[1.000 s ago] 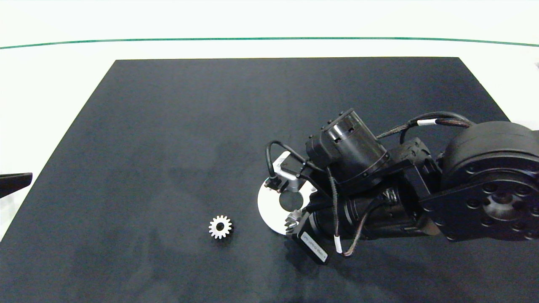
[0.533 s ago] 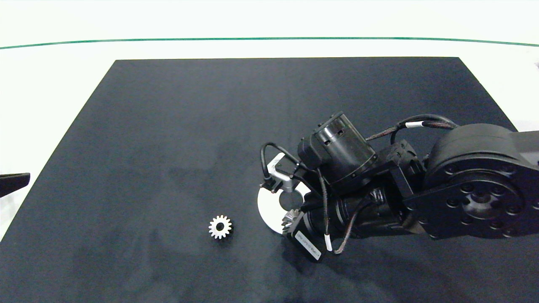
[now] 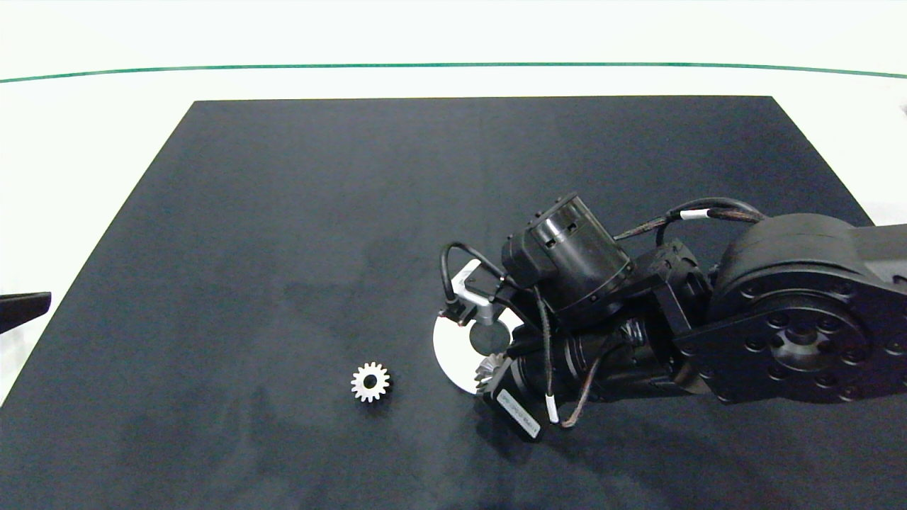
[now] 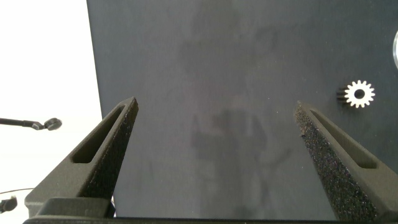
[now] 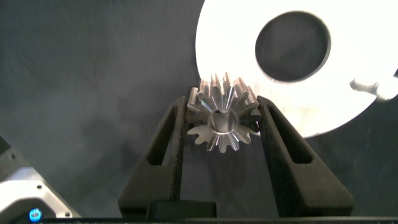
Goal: Install three planetary gears onto the carrier pins
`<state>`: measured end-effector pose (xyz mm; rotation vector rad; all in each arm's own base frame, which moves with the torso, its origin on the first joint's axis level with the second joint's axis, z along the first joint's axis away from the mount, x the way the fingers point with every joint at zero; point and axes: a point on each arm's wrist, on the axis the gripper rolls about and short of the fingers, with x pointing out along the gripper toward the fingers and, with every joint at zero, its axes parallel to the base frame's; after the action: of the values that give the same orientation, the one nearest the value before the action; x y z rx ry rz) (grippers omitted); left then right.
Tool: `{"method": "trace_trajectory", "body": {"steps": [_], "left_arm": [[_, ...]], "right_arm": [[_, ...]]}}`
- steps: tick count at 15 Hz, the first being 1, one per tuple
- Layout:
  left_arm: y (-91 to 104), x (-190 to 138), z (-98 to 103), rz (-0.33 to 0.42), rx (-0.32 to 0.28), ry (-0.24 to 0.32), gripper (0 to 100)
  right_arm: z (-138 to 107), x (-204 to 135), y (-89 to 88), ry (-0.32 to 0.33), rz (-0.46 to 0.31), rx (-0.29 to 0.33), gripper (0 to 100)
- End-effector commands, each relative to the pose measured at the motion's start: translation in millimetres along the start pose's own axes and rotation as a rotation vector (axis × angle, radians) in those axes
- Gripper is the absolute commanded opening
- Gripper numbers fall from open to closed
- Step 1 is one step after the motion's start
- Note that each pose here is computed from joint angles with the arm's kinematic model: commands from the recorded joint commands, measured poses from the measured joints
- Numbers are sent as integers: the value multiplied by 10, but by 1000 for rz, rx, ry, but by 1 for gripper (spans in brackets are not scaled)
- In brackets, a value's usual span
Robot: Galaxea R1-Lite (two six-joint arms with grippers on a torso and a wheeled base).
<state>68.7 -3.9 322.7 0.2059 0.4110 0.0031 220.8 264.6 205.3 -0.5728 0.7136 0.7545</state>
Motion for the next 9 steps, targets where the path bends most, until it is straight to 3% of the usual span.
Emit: {"method": "trace_trajectory", "body": {"steps": [1, 9], "left_arm": [[-1, 1, -3, 0, 2, 4, 100], [3, -7, -2, 3, 0, 2, 100]], "right_arm": [[8, -7, -2, -7, -6, 0, 16], [-12, 17, -6, 2, -7, 1, 16]]}}
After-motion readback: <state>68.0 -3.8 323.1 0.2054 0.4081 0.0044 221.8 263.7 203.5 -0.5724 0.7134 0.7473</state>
